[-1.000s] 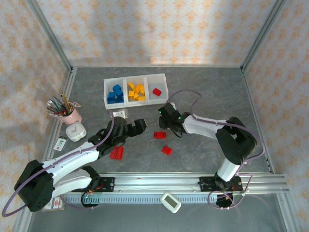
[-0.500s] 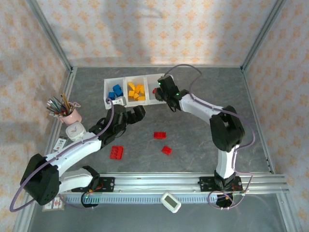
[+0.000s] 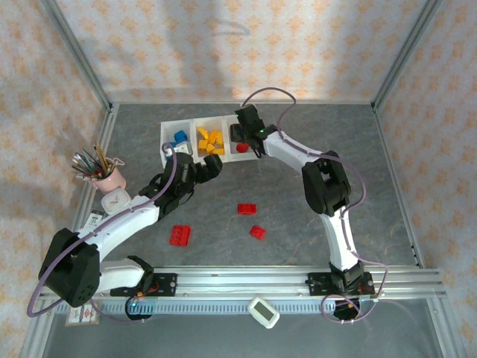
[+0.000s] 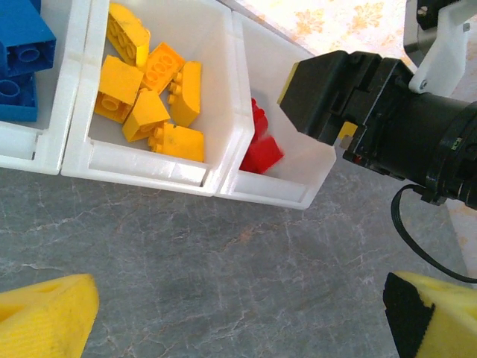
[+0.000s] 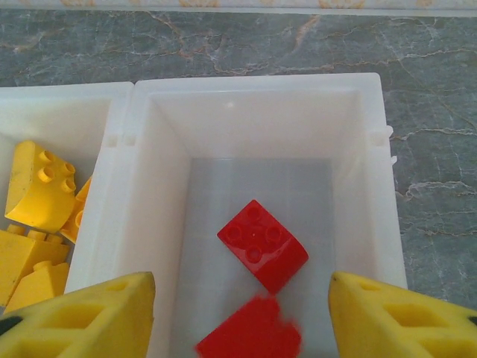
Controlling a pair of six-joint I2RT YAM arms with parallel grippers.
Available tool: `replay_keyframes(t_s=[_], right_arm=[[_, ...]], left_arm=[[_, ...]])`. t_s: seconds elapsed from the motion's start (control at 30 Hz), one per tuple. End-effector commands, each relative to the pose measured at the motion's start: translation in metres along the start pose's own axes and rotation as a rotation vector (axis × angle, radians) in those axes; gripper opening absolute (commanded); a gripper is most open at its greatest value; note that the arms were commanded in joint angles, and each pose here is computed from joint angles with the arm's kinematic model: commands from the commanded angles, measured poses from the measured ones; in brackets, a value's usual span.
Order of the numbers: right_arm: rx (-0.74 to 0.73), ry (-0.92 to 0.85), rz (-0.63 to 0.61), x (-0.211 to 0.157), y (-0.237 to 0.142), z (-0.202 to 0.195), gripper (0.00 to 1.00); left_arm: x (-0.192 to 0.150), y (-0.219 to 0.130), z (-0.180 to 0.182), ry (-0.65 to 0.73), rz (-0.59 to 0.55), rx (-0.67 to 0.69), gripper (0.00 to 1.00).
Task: Sort the legos into containers by color
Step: Place the lego in the container, then pick up the lego from the center of the table.
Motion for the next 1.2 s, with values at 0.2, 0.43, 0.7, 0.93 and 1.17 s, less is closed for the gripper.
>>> replay_keyframes(t_s=[0.2,0.43,0.7,0.93,1.17], right_arm=[[0.091,0.040,-0.037,-0.001,-0.073,-0.008,0.67],[0.082,0.067,0.062,-0.050,-0.099,-0.030,0.72],[0.062,0.018,0.161,-0.100,-0.124,-0.031,0.79],[0.025,-0.053,0.257,-0.148,-0.139,-0.023,0.85],[0.009,-0.101,0.313,-0.189,-0.148,-0.011,0.89]], left_arm=[[0.009,-0.012,-0.010,-0.007,-0.024,-0.082,0.99],[-0.009,-0.021,-0.007,0.009,0.016,-0.092,0.99],[-0.034,-0.033,-0.011,0.011,0.054,-0.110,0.99],[-0.057,-0.043,0.013,-0.036,0.059,-0.063,0.99],[-0.063,-0.054,0.030,-0.060,0.034,-0.024,0.99]])
Point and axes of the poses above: each hand's point on the last joint's axis, 136 mm out from that joint toward the fingers, its own y axis out along the fingers, its own z axis along the line the jaws close on, x = y × z, the point moved 8 cm from there along -y, back along the fingers, and after that the axes turned 3 degrees about y, right-handed, at the moved point
